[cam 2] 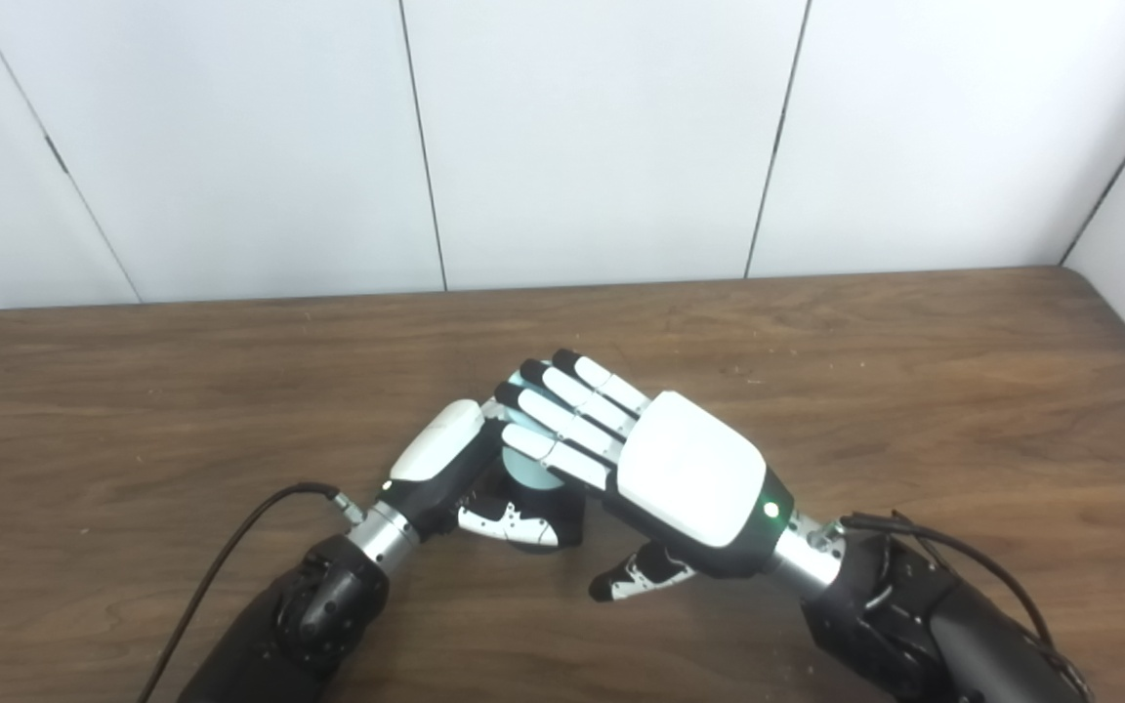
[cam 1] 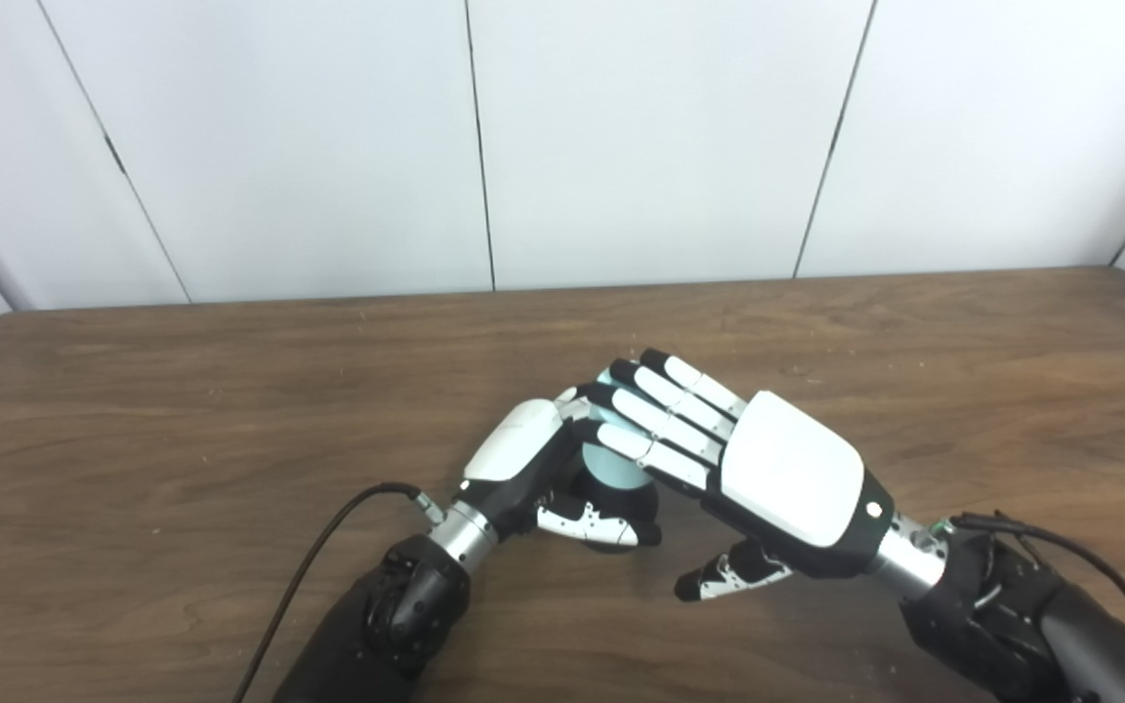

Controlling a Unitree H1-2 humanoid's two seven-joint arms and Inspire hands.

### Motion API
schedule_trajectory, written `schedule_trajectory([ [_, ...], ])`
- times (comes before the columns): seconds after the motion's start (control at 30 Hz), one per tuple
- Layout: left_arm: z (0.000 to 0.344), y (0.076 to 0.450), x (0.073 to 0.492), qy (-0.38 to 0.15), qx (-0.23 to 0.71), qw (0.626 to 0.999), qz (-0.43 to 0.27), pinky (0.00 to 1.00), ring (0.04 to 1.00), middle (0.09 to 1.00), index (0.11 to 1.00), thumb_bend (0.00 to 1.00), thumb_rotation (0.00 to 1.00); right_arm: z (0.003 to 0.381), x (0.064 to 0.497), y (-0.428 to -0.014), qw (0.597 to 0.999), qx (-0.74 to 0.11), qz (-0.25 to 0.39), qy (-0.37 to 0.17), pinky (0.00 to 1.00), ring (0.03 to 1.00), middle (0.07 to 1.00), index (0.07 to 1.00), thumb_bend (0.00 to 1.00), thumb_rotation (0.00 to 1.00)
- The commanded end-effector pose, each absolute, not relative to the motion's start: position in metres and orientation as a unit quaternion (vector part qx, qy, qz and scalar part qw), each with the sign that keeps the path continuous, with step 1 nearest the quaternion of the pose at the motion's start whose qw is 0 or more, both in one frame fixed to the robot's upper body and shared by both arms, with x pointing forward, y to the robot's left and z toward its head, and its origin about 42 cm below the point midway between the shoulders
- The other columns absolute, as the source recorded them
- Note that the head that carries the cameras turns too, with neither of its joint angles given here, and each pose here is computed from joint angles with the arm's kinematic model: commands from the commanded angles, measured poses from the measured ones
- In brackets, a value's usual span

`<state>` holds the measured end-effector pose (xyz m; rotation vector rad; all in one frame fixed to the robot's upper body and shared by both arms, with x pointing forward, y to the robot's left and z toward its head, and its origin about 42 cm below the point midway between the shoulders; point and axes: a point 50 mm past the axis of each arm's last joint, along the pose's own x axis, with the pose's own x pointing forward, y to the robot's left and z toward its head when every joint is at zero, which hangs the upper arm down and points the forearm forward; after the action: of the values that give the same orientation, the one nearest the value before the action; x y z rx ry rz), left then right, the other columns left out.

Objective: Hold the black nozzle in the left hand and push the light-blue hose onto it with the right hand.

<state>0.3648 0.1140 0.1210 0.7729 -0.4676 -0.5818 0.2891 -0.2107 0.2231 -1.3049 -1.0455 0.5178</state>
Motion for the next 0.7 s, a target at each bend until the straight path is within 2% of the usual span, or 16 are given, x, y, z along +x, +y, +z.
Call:
schedule_trajectory([
  [0.0, -0.004, 0.135, 0.254, -0.034, 0.307, 0.896, -0.320, 1.00, 0.905, 0.791, 0.713, 0.83, 0.52, 0.211, 0.287, -0.222, 0.590, -0.619, 0.287, -0.432, 1.00, 1.000, 1.000, 0.954, 0.67, 0.19],
  [0.23, -0.003, 0.134, 0.254, -0.034, 0.308, 0.895, -0.320, 1.00, 0.905, 0.791, 0.713, 0.83, 0.52, 0.216, 0.293, -0.213, 0.578, -0.614, 0.327, -0.428, 1.00, 1.000, 1.000, 0.970, 0.67, 0.20],
  [0.47, -0.003, 0.132, 0.254, -0.034, 0.308, 0.895, -0.320, 1.00, 0.905, 0.791, 0.713, 0.83, 0.52, 0.222, 0.301, -0.202, 0.574, -0.600, 0.358, -0.426, 0.95, 1.000, 1.000, 0.955, 0.68, 0.22],
  [0.67, -0.003, 0.130, 0.254, -0.035, 0.308, 0.895, -0.321, 1.00, 0.905, 0.791, 0.713, 0.83, 0.52, 0.222, 0.305, -0.200, 0.570, -0.601, 0.367, -0.422, 0.95, 0.995, 0.994, 0.947, 0.62, 0.27],
])
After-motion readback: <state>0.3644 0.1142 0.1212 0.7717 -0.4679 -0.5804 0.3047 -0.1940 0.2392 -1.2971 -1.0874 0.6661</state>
